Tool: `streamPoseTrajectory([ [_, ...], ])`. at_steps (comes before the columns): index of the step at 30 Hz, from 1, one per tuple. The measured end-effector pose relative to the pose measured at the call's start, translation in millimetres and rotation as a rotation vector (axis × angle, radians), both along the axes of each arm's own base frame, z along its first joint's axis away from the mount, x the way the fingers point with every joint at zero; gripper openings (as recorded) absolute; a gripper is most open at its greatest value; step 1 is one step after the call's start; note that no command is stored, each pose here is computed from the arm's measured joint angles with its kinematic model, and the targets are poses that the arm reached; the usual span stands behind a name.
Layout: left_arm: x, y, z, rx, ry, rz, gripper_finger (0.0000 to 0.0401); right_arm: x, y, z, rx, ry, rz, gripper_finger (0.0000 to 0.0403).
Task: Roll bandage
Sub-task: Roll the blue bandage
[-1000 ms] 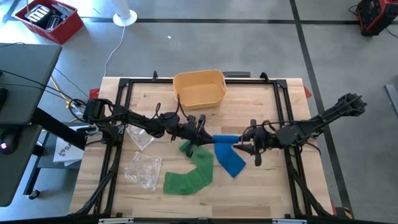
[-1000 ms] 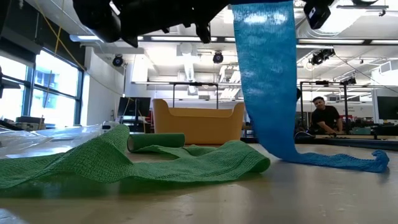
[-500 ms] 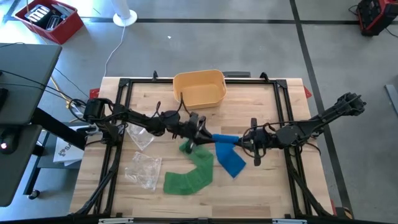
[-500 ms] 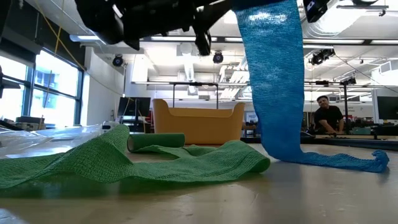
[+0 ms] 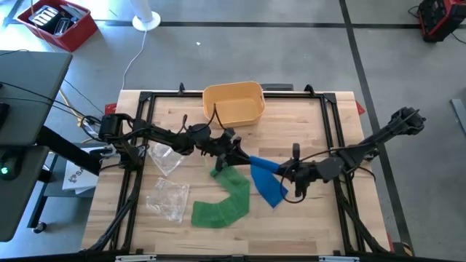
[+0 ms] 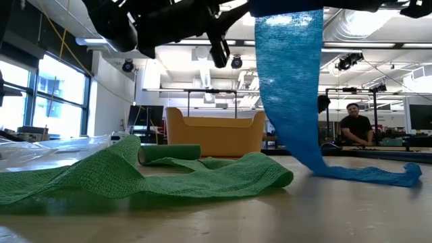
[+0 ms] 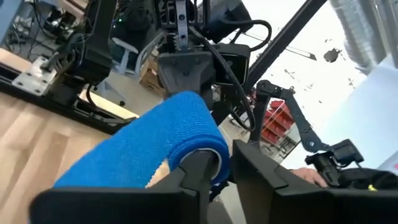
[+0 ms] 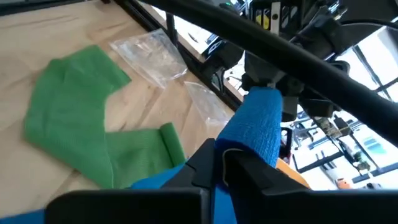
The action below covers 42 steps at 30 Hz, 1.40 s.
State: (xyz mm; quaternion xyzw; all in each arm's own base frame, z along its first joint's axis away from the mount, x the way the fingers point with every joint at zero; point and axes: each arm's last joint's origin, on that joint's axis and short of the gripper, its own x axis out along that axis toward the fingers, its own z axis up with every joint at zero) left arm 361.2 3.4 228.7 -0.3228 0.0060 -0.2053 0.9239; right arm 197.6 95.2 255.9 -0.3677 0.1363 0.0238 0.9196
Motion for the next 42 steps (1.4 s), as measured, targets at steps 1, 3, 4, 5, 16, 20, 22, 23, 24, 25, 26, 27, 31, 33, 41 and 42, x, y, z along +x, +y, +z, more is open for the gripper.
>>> streamPoseTrajectory([
  [1,0,0,0,0.007,-0.003,0.001,0.0045,0,0,0,0.021,-0.001,-0.006,0.0023],
  [3,0,0,0,0.028,-0.013,0.004,0.0026,0,0,0,0.091,-0.009,-0.026,0.0023],
  [4,0,0,0,0.047,-0.022,0.005,0.0016,0,0,1,0.133,-0.013,-0.037,0.0023],
  [5,0,-1,0,0.070,-0.032,0.006,0.0010,0,0,1,0.181,-0.016,-0.050,0.0023],
  [16,-1,-21,1,0.373,-0.178,-0.016,0.0003,1,2,2,0.770,-0.014,-0.114,0.0024],
  [20,-2,-31,2,0.538,-0.275,-0.032,0.0002,2,4,7,0.909,-0.043,-0.097,0.0027],
  [22,-2,-36,2,0.606,-0.322,-0.048,0.0002,3,4,10,0.955,-0.063,-0.076,0.0039],
  [23,-3,-39,2,0.630,-0.337,-0.051,0.0002,3,5,12,0.970,-0.074,-0.071,0.0048],
  [24,-3,-41,2,0.653,-0.350,-0.053,0.0002,4,5,13,0.990,-0.086,-0.069,0.0059],
  [25,-3,-42,2,0.671,-0.361,-0.054,0.0002,4,5,14,1.003,-0.094,-0.066,0.0070],
  [26,-3,-43,2,0.688,-0.371,-0.054,0.0002,4,5,15,1.008,-0.100,-0.064,0.0081],
  [27,-3,-44,2,0.704,-0.379,-0.053,0.0002,4,5,15,1.008,-0.102,-0.063,0.0091],
  [31,-3,-45,2,0.723,-0.389,-0.048,0.0001,4,4,15,1.008,-0.107,-0.067,0.0108],
  [33,-3,-44,2,0.723,-0.390,-0.048,0.0001,4,3,16,1.007,-0.111,-0.073,0.0103],
  [41,-3,-42,3,0.524,-0.286,-0.031,0.0030,4,2,14,0.803,-0.107,-0.046,0.0014],
  [42,-3,-40,3,0.473,-0.261,-0.036,0.0037,4,1,14,0.762,-0.106,-0.038,0.0009],
])
